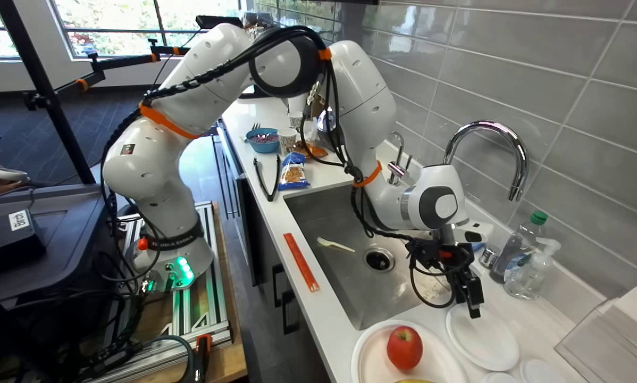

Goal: Move the white plate to the left counter, then pour the contents of the blue pack onto it

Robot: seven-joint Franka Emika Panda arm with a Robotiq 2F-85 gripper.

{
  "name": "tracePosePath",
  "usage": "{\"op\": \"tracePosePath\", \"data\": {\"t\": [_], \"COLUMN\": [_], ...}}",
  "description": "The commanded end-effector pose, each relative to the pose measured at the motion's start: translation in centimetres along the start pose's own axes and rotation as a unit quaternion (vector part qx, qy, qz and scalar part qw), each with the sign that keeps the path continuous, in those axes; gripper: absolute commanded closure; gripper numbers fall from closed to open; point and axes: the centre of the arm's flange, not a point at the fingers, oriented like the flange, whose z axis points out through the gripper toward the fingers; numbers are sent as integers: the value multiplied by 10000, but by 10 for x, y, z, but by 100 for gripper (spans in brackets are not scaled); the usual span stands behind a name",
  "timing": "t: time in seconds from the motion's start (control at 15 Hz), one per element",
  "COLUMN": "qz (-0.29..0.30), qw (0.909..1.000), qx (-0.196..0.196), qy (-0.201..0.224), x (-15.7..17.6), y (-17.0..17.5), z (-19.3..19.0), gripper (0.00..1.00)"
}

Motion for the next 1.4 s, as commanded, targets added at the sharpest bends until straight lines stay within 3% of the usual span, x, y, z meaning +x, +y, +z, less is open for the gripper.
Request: {"op": "tracePosePath", "data": {"t": [0.0,0.4,0.87,1.07,1.33], "qz": [-13,-14,78,-298,-1127], "qw": [9999,9990,9992,9993,9916], "qx": [86,362,354,214,455], "qy": [-53,-277,-195,105,435], "x": [5,7,-6,-32,-78], "y": [-2,-2,-3,-12,-29], "z": [18,19,-18,-63,-111], "gripper": [57,99,99,99,99]}}
